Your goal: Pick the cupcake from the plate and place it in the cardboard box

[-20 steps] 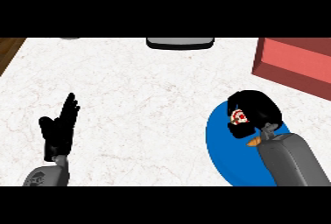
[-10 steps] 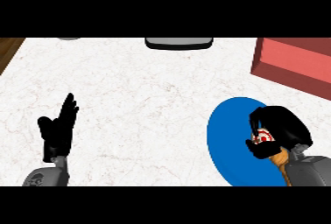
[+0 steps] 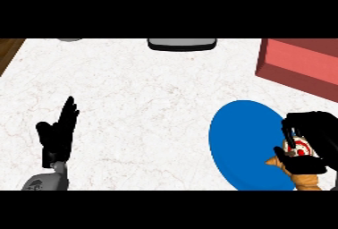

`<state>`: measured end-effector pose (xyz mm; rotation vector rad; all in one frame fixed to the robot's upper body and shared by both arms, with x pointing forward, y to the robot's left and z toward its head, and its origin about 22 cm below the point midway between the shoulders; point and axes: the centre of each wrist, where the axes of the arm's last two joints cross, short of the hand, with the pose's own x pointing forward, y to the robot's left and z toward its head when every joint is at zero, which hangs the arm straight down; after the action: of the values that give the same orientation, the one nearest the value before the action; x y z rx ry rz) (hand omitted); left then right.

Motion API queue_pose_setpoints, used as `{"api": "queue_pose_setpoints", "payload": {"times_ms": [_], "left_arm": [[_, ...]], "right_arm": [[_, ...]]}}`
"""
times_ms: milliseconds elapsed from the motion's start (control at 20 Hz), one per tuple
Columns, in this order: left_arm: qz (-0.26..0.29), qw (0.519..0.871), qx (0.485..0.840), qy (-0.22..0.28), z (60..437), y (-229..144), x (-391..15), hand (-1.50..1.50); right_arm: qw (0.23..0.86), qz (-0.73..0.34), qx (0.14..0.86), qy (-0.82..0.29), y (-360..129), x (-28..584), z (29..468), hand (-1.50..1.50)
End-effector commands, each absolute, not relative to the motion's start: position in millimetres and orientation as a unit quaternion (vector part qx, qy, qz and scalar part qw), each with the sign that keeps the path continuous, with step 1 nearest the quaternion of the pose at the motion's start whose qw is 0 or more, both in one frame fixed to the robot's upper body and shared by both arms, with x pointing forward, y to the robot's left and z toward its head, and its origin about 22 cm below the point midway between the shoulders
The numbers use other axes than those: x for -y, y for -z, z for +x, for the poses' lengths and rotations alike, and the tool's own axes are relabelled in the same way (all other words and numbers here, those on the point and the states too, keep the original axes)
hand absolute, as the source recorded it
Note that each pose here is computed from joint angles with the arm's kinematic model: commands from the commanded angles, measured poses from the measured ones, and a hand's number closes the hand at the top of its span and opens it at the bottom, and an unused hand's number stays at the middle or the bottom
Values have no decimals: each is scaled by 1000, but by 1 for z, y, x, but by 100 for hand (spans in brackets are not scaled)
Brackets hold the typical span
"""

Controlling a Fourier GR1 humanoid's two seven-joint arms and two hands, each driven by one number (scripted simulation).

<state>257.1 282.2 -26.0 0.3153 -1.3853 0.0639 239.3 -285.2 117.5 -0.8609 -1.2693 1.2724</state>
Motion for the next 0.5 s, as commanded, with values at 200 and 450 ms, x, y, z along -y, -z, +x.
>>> {"api": "queue_pose_setpoints", "payload": {"times_ms": [200,450], "left_arm": [[152,760,631,-32,241,32,-273,0],[139,763,631,-29,253,19,-268,0]], "right_arm": [[508,-399,620,-446,-208,298,195,150],[509,-419,631,-409,-260,308,203,150]]}}
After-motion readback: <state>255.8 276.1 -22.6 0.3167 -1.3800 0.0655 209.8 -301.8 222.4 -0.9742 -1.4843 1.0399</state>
